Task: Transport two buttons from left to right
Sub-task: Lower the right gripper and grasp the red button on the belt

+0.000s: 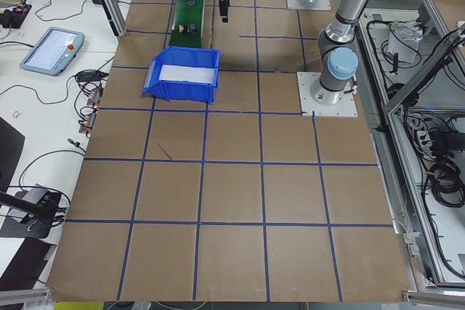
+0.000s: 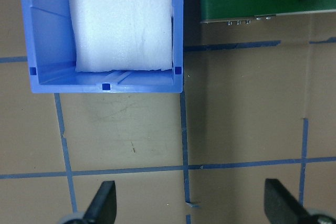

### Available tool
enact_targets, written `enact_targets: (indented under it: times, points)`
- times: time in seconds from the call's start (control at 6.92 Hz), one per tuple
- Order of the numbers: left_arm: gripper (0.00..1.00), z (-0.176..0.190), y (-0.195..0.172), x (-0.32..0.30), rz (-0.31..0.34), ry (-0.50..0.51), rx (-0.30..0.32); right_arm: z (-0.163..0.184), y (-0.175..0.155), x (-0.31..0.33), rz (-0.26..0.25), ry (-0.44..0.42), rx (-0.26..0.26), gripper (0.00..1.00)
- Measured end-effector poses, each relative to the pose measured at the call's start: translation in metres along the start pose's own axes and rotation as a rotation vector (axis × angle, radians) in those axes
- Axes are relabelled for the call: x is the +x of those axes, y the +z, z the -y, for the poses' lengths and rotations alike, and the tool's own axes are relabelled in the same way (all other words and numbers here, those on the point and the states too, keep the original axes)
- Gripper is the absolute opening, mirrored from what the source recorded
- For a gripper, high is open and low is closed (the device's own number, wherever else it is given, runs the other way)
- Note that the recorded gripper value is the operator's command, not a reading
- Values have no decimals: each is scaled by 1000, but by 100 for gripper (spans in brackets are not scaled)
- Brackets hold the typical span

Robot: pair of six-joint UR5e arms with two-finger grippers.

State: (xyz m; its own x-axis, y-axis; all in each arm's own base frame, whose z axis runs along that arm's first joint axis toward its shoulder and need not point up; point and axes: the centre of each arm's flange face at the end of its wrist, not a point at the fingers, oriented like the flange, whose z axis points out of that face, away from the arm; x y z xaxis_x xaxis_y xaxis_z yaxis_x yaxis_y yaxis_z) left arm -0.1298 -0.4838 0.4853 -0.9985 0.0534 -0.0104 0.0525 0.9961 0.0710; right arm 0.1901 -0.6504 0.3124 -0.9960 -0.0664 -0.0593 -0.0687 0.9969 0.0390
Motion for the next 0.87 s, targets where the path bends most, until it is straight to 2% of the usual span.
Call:
enact_targets:
  times: [0.58,0.72,0.87]
  points:
    - [100,4,-6,-21,-7,-56,16,9,13,6,-1,-26,9,97]
    - [100,4,-5,-28,-7,-71,14,12,15,13,-1,-31,13,87]
    - [100,3,-4,-29,-4,-73,12,15,15,22,-1,-32,16,61]
